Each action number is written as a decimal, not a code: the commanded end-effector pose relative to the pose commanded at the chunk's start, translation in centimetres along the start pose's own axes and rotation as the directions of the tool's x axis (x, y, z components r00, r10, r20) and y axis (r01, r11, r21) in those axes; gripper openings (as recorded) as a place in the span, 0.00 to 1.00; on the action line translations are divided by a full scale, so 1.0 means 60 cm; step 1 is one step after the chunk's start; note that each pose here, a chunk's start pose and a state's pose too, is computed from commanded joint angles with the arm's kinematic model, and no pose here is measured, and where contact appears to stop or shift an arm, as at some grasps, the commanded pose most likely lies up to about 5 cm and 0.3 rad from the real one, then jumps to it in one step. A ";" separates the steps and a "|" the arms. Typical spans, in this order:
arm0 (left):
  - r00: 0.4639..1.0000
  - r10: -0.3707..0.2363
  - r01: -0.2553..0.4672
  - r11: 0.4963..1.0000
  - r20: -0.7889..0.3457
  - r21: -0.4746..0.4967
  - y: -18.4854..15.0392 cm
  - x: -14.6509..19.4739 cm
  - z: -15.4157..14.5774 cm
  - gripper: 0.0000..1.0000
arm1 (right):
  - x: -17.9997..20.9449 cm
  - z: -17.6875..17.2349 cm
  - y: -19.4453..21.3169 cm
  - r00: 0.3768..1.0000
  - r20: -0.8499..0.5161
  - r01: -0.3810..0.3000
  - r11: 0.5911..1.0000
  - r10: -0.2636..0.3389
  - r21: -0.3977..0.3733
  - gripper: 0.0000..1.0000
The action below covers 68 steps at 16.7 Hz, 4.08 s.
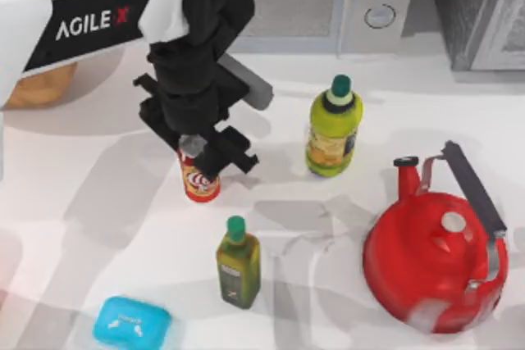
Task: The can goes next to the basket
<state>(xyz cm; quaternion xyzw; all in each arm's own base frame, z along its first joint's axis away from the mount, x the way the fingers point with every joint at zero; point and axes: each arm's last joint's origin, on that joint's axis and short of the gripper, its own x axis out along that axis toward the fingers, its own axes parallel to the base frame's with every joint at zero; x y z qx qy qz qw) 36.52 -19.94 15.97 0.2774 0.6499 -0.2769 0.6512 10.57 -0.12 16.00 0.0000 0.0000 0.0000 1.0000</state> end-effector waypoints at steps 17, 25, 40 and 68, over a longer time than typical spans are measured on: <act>1.000 0.007 -0.001 0.834 0.010 -0.552 0.339 -0.092 -0.364 0.00 | 0.000 0.000 0.000 1.000 0.000 0.000 1.000 0.000 0.000 1.00; 1.000 0.006 -0.007 0.707 -0.004 -0.707 0.391 -0.033 -0.430 0.00 | 0.000 0.000 0.000 1.000 0.000 0.000 1.000 0.000 0.000 1.00; 1.000 0.006 -0.007 0.707 -0.004 -0.707 0.391 -0.020 -0.430 0.45 | 0.000 0.000 0.000 1.000 0.000 0.000 1.000 0.000 0.000 1.00; 1.000 0.006 -0.007 0.708 -0.004 -0.706 0.391 -0.087 -0.429 1.00 | 0.000 0.000 0.000 1.000 0.000 0.000 1.000 0.000 0.000 1.00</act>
